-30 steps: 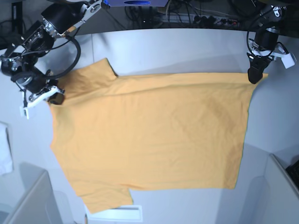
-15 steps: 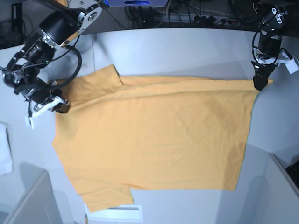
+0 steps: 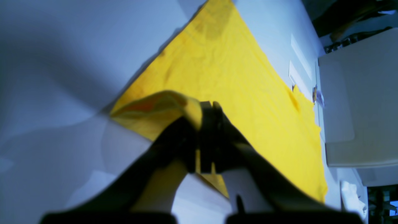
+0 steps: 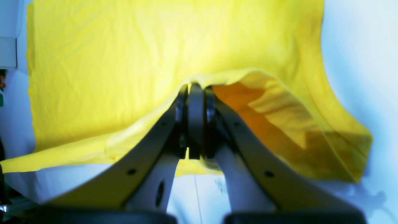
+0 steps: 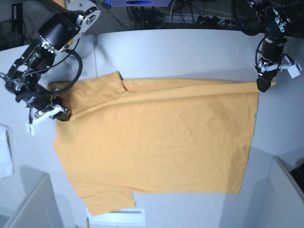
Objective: Fold the T-shirt properly
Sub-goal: 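Drag the held shoulder edges across the table to flatten the shirt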
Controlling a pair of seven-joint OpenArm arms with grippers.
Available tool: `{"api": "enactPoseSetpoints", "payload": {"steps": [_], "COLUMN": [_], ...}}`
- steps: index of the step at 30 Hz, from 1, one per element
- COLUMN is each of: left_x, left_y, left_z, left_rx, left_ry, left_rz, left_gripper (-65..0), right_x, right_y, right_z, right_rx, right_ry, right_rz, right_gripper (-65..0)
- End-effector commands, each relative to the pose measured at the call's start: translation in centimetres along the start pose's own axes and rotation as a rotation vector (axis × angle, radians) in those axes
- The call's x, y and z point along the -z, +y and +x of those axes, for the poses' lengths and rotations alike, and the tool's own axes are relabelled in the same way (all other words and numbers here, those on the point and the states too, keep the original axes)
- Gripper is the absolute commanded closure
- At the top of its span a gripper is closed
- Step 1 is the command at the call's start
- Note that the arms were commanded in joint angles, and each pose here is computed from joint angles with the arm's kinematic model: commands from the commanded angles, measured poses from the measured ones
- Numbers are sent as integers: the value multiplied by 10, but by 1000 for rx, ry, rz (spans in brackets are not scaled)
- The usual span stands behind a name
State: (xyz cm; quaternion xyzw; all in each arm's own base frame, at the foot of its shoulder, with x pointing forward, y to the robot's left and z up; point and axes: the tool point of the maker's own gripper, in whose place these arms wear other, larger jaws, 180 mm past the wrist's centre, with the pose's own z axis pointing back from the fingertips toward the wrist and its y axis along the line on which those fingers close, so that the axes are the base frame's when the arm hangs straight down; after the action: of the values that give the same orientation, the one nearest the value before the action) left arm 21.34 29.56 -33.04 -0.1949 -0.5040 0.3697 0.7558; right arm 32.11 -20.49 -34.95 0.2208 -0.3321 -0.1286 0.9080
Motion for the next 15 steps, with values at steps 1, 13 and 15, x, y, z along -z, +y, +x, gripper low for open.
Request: {"api": "enactPoseSetpoints", "payload": {"steps": [1, 13, 15], "left_x": [3, 41, 47], "left_y": [-8, -7, -1], "left_z": [14, 5, 2], "left_rx": [10, 91, 68], "left_ry": [-44, 18, 27], "left_rz": [-34, 21, 33], "left_gripper": [0, 0, 0], "right_x": [0, 22, 24], "right_y": [12, 17, 15], "right_z": [21, 35, 36], "right_rx": [-18, 86, 107], "right_ry": [-65, -101, -106], "right_rz": [36, 73, 73], "right_gripper": [0, 0, 0]}}
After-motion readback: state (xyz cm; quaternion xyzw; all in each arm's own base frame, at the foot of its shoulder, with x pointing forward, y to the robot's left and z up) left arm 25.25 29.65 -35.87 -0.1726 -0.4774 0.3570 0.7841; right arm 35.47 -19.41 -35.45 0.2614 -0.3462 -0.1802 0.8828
